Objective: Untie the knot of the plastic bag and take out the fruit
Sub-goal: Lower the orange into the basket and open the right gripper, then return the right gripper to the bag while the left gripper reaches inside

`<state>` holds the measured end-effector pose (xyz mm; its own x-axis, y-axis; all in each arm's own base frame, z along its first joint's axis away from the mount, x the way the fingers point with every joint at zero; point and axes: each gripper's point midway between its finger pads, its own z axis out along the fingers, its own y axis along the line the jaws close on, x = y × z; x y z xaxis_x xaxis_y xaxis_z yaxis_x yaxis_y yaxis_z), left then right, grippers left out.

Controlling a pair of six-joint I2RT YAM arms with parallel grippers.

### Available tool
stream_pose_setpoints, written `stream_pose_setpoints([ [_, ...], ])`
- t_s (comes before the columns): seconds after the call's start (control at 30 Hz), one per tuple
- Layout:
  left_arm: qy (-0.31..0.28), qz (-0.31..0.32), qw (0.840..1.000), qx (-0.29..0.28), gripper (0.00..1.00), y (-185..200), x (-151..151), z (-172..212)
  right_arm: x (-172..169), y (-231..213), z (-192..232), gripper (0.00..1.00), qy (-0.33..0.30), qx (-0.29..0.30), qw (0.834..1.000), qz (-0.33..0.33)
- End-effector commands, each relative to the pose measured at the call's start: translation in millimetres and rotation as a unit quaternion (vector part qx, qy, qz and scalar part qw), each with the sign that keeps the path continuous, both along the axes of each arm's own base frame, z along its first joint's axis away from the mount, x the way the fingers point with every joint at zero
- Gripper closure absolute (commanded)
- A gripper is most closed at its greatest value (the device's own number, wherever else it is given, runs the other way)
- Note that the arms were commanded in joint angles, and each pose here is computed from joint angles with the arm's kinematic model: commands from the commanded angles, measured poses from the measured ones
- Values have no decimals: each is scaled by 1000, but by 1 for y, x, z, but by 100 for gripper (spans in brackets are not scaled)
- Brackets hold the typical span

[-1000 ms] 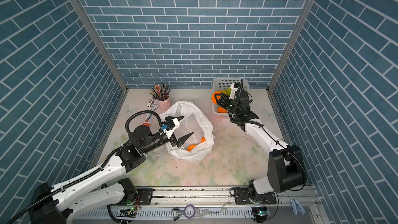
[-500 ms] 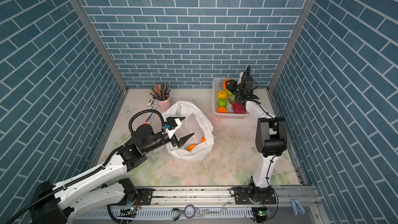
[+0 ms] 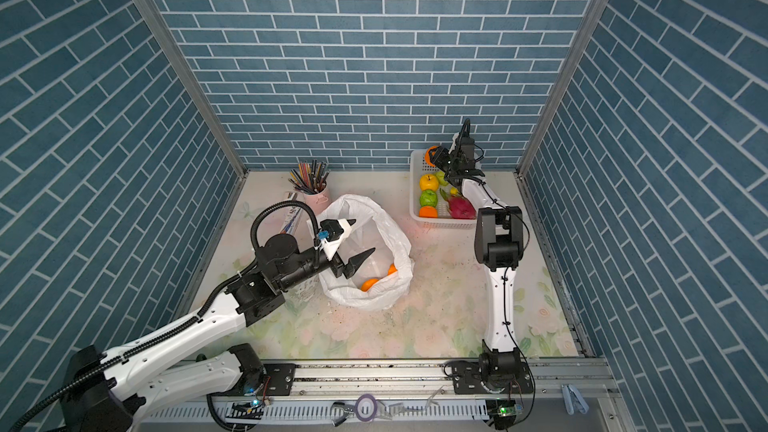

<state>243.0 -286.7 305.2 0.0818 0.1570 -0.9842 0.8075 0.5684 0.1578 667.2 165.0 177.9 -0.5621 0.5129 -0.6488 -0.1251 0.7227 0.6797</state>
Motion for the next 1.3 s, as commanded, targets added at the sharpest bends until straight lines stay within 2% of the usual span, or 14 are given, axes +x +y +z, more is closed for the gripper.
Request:
stream_pose_setpoints([
  [0.0,23,33,999,9,13,5,9,-6,13,9,-10,50,-4,15,1000,15],
  [0.23,29,42,999,1,13,7,11,-8,34,15,-50,47,10,35,999,5],
  [0.4,29,47,998,13,13,7,14,-17,35,17,-68,36,29,18,999,2],
  [0.53,30,46,998,13,13,5,15,-17,30,17,-66,28,38,2,999,4],
  [0.67,32,43,999,8,13,4,15,-17,25,14,-47,24,25,-5,1000,2],
  [0.93,55,41,998,11,13,5,12,-25,-2,6,28,22,-25,-31,999,2],
  [1.13,99,39,994,-2,14,4,9,-34,-51,2,83,22,-63,-33,997,13],
  [1.27,127,46,991,-10,14,5,9,-39,-98,3,119,22,-92,-40,994,30],
])
